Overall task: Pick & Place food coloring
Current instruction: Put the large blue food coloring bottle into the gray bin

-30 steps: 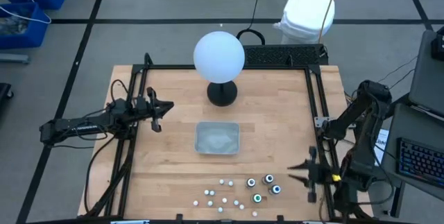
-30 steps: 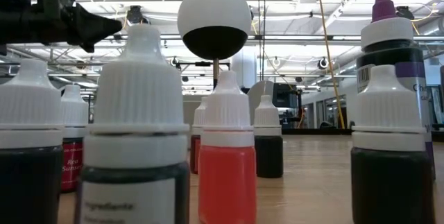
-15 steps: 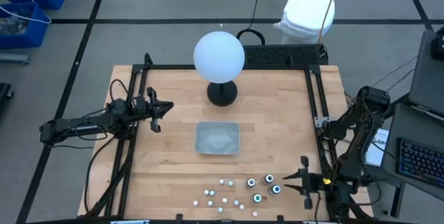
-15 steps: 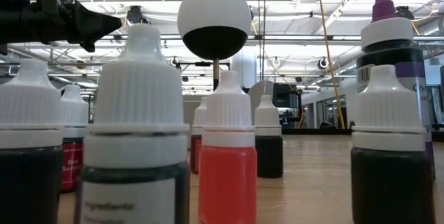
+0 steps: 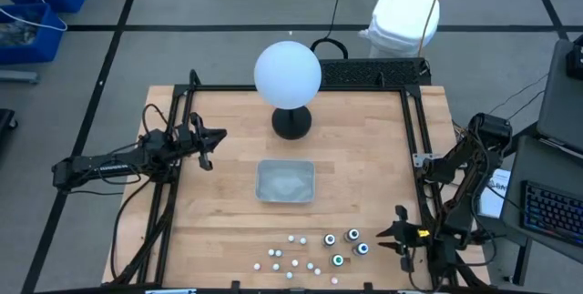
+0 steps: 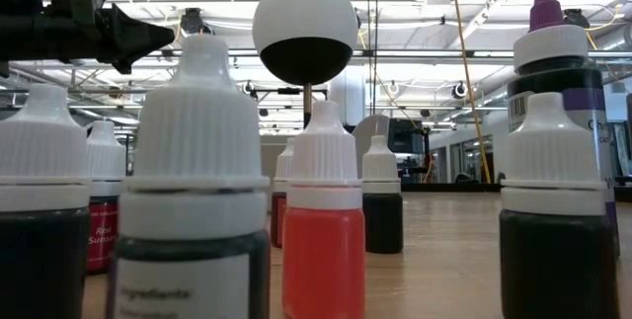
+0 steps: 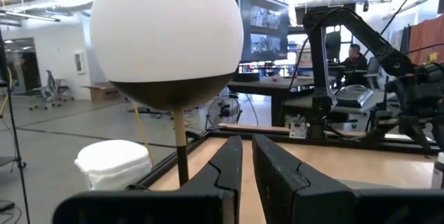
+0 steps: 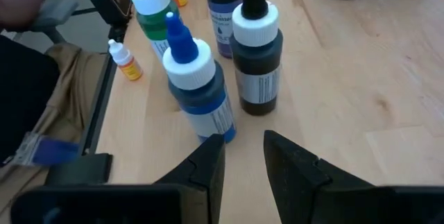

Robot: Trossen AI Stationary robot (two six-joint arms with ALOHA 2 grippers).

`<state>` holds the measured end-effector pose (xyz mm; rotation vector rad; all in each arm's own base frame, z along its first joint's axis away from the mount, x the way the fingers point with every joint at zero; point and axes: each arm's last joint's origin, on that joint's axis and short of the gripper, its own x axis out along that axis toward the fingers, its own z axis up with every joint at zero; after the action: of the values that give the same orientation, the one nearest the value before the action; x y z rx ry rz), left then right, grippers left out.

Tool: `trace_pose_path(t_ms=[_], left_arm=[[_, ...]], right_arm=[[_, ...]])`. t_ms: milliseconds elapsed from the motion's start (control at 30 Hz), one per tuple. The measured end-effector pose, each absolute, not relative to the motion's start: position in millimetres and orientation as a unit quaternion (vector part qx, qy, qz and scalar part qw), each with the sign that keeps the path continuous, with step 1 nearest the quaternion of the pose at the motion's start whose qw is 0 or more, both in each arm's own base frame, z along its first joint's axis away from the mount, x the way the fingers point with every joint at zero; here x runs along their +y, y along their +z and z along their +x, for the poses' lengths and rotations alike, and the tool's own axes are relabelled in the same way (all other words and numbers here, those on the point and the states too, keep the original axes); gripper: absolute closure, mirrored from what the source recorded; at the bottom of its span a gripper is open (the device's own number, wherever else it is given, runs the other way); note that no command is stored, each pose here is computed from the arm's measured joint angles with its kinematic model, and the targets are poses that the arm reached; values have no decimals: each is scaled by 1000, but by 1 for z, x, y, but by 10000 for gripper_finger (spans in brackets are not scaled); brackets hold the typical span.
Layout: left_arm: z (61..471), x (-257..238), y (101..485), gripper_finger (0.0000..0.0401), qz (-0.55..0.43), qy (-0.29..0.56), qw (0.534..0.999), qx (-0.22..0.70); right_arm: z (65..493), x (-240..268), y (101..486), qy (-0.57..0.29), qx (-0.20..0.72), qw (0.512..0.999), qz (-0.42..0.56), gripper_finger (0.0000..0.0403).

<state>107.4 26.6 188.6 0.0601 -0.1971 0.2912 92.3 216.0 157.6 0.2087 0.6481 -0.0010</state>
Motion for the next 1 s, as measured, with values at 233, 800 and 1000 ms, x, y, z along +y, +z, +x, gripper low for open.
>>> trace_pose_path(t_ms=[233, 800, 1000], left_arm=[[107, 27, 189, 359, 34, 145, 984, -100], [107, 27, 190, 359, 33, 145, 983, -103], [107, 27, 189, 359, 30, 145, 984, -100]], right_arm=[[93, 217, 159, -5, 302, 947, 114, 312], [106, 225, 170, 8, 229, 969, 98, 236], [120, 228, 169, 29, 239, 965, 106, 180]])
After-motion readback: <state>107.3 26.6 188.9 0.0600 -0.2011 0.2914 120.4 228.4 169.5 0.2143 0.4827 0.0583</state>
